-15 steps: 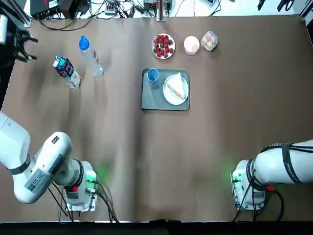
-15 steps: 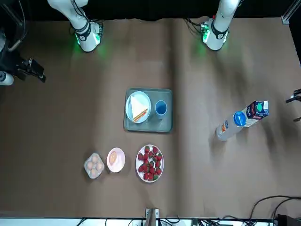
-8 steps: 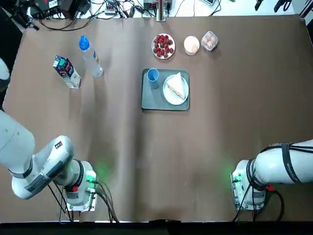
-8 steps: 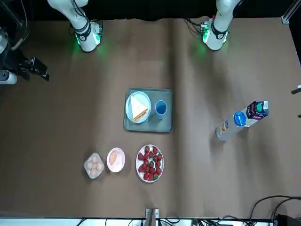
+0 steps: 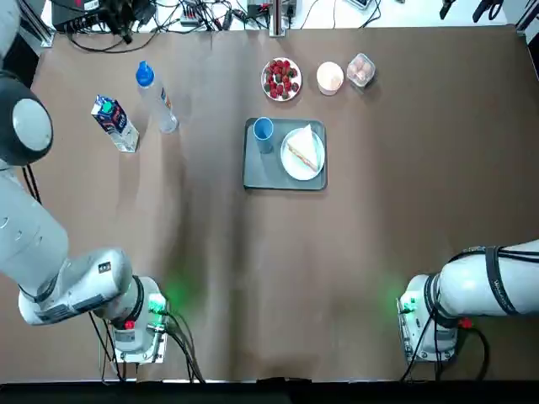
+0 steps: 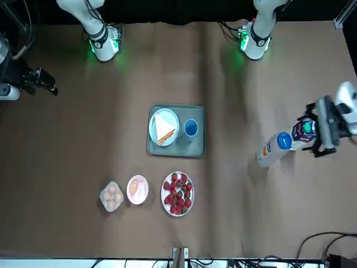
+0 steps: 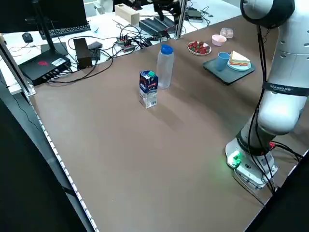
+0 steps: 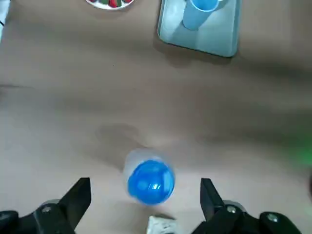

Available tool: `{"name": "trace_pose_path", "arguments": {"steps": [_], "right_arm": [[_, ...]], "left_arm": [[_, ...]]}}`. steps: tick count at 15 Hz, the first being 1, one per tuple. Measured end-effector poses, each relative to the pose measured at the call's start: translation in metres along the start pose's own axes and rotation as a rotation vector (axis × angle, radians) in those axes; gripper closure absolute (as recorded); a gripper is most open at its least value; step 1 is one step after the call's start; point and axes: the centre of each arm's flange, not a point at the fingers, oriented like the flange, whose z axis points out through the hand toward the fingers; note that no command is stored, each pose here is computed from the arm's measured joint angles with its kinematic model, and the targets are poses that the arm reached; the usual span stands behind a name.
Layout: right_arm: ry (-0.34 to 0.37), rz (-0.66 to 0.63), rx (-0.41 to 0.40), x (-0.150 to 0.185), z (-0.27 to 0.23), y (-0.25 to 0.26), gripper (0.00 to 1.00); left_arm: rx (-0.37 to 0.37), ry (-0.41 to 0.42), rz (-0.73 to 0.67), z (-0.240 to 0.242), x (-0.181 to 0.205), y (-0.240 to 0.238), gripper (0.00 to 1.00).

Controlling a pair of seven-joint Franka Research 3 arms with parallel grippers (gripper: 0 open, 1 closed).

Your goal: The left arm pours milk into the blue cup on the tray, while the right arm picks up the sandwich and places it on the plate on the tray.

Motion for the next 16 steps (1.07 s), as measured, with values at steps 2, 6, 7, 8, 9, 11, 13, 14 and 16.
{"name": "trace_pose_path", "arguments": {"steps": [2, 6, 7, 8, 9, 11, 13, 14, 16], "right_arm": [[-0.001, -0.002, 0.000, 0.000, 0.000, 0.000, 0.00], [-0.006, -0.014, -0.002, 0.001, 0.003, 0.000, 0.00], [-0.007, -0.015, -0.003, 0.001, 0.003, 0.000, 0.00], [-0.008, -0.017, -0.004, 0.001, 0.004, 0.000, 0.00], [-0.008, -0.017, -0.004, 0.001, 0.004, 0.000, 0.00], [-0.009, -0.018, -0.005, 0.001, 0.004, 0.001, 0.00], [-0.009, -0.032, -0.005, 0.001, 0.004, 0.001, 0.00], [-0.009, -0.042, -0.005, 0.001, 0.004, 0.001, 0.00], [-0.009, -0.056, -0.005, 0.001, 0.004, 0.001, 0.00]], "left_arm": [[0.001, -0.070, -0.107, 0.013, 0.038, 0.007, 0.01], [0.051, -0.172, -0.353, 0.029, 0.099, 0.025, 0.01], [0.074, -0.196, -0.405, 0.030, 0.111, 0.030, 0.01], [0.101, -0.212, -0.461, 0.029, 0.123, 0.036, 0.01], [0.128, -0.221, -0.520, 0.027, 0.132, 0.043, 0.01], [0.184, -0.231, -0.632, 0.016, 0.145, 0.056, 0.01], [0.215, -0.236, -0.751, 0.005, 0.151, 0.069, 0.01], [0.225, -0.234, -0.817, 0.000, 0.153, 0.075, 0.01], [0.263, -0.212, -1.018, -0.016, 0.155, 0.088, 0.01]]}}
